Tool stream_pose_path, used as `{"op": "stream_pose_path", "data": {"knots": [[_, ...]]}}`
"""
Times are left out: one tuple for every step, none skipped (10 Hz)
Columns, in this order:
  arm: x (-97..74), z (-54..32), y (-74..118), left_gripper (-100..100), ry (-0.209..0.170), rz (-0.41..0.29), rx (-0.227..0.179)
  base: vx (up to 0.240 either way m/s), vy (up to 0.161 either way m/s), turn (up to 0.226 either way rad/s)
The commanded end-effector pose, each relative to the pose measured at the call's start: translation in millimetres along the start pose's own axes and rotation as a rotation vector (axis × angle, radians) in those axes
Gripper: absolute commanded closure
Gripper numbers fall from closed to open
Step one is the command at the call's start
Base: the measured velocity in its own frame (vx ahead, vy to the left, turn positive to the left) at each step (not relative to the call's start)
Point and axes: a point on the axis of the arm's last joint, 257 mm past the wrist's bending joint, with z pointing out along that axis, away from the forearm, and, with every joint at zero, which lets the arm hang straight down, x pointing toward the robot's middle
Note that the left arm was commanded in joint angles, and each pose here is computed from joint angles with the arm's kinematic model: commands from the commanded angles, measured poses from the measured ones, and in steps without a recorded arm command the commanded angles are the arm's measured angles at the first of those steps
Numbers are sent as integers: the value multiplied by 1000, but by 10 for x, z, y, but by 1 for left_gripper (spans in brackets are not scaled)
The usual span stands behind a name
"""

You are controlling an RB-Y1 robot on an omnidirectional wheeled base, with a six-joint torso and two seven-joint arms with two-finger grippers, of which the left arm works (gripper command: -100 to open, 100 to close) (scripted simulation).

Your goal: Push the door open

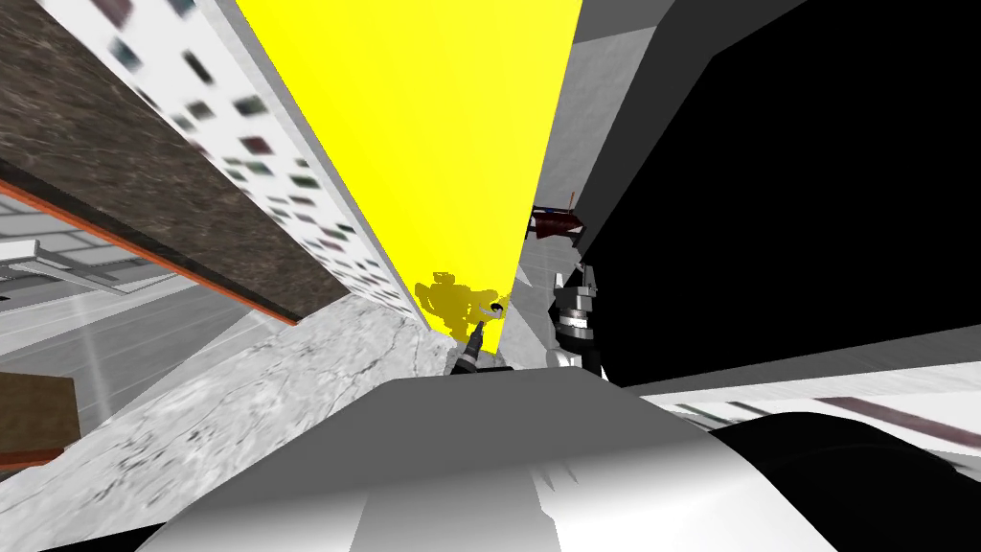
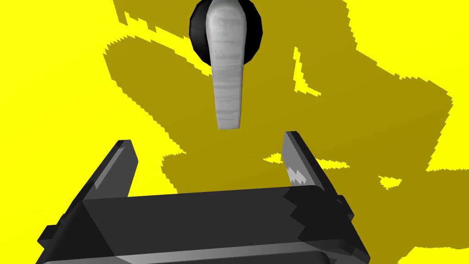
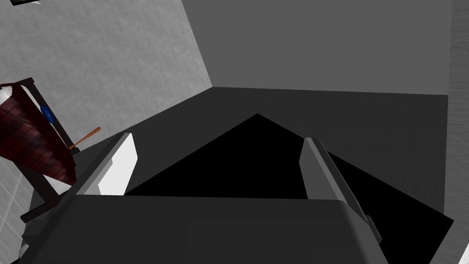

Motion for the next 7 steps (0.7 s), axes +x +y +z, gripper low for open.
{"op": "stream_pose_path", "data": {"knots": [[-43, -8, 26, -100, -6, 0, -2, 170, -103, -45], [-66, -11, 39, -100, -10, 0, -3, 188, -119, -46], [-87, -14, 49, -100, -14, -1, -3, 185, -128, -35], [-103, -15, 58, -100, -17, -2, -4, 176, -108, -31], [-115, -15, 64, -100, -20, -3, -4, 167, -61, -30], [-109, -15, 60, -100, -18, -3, -4, 73, -23, -1], [-109, -15, 60, 100, -18, -3, -4, -9, 0, 6]]}}
